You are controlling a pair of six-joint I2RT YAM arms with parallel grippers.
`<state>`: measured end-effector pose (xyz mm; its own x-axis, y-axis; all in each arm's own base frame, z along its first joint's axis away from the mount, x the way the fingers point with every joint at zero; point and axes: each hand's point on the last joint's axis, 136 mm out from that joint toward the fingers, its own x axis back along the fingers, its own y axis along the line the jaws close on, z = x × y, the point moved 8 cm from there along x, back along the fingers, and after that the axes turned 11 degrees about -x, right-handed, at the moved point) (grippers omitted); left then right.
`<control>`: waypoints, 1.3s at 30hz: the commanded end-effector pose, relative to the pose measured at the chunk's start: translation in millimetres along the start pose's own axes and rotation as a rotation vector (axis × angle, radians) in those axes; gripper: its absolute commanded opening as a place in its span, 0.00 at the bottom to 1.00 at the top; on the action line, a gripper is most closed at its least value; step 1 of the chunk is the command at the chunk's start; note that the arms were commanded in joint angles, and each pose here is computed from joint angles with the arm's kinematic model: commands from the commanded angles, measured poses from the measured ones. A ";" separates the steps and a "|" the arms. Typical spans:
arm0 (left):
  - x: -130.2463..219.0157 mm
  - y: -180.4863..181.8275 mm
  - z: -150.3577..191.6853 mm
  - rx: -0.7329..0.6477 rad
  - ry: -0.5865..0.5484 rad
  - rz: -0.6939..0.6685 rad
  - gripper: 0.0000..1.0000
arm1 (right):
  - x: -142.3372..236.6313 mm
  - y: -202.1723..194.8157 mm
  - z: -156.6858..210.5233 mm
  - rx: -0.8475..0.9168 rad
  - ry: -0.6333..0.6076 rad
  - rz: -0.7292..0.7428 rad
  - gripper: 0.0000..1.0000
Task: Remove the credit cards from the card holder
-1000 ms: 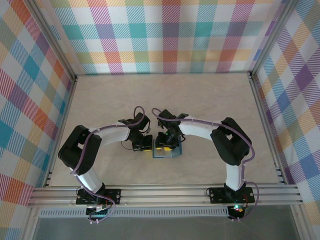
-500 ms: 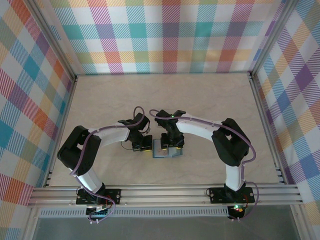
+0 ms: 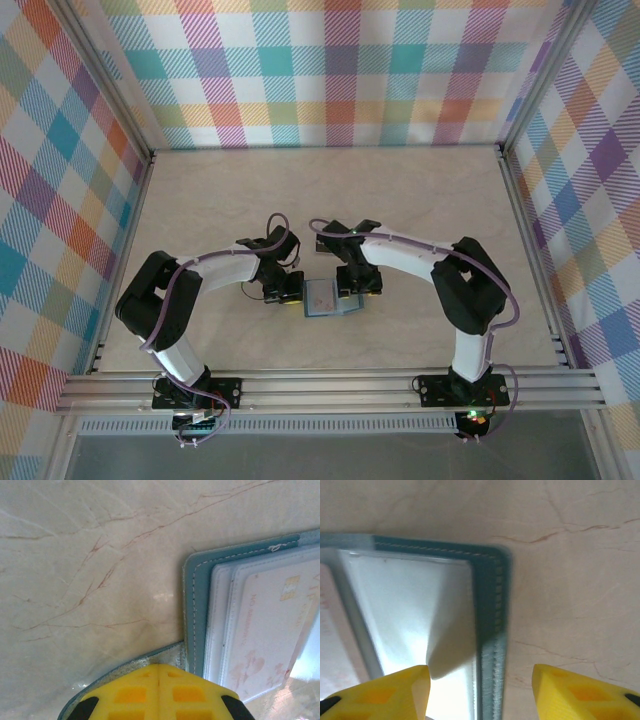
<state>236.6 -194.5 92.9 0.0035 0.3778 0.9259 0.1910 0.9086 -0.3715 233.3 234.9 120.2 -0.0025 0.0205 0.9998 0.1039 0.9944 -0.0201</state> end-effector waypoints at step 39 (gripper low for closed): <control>-11.2 -17.6 -6.7 -0.006 0.065 -0.006 0.00 | -6.9 49.7 -7.6 -0.008 0.182 -0.548 0.25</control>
<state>251.1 -224.0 100.3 0.0391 0.4137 0.9096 0.1986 0.8889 -0.4129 247.1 279.8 118.5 0.0921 -0.4967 0.8630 0.1360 0.8649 0.4832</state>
